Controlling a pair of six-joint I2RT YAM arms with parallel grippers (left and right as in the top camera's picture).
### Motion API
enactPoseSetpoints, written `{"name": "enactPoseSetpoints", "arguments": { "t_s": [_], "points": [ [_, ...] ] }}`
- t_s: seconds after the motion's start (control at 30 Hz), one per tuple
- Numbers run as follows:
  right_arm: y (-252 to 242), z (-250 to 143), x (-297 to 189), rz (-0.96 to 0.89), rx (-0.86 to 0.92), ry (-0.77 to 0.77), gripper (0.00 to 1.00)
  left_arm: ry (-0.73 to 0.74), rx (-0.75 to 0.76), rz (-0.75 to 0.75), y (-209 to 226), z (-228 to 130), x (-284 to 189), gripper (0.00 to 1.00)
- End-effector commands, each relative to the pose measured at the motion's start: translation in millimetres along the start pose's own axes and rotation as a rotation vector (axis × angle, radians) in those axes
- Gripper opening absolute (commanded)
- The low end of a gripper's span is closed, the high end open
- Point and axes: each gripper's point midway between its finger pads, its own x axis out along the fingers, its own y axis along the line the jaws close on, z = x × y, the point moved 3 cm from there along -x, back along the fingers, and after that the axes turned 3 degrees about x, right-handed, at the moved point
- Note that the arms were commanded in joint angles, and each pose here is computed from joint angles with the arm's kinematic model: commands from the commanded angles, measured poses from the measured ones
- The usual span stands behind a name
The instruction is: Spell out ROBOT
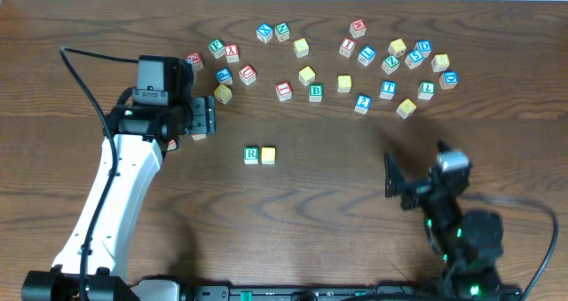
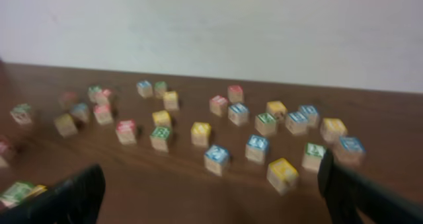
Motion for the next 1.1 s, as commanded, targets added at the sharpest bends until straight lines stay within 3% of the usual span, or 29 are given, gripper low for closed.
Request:
{"name": "enactPoseSetpoints", "arguments": {
  "t_s": [0.0,0.3,0.4,0.6,0.63,0.73,0.8,1.07],
  "points": [
    [10,38,25,0.069,-0.031,0.067,0.99,-0.036,0.024,-0.045,-2,10,-9,0.78],
    [19,113,144,0.076,0.004,0.418,0.99,-0.036,0.041,-0.021,1,10,-9,0.84],
    [34,120,168,0.153,0.025,0.514,0.99,-0.036,0.041,-0.002,4,10,-9,0.85],
    [73,113,202,0.407,0.076,0.531,0.99,-0.036,0.041,0.001,4,10,-9,0.85],
    [76,110,208,0.421,0.068,0.525,0.91,-0.036,0.041,0.001,4,10,-9,0.84],
    [69,93,223,0.269,0.129,0.567,0.87,-0.036,0.041,0.001,4,10,-9,0.84],
    [66,78,227,0.175,0.105,0.606,0.98,-0.036,0.041,0.001,4,10,-9,0.85],
    [81,36,235,-0.069,-0.005,0.679,0.99,-0.036,0.041,0.001,4,10,-9,0.85]
  ]
}}
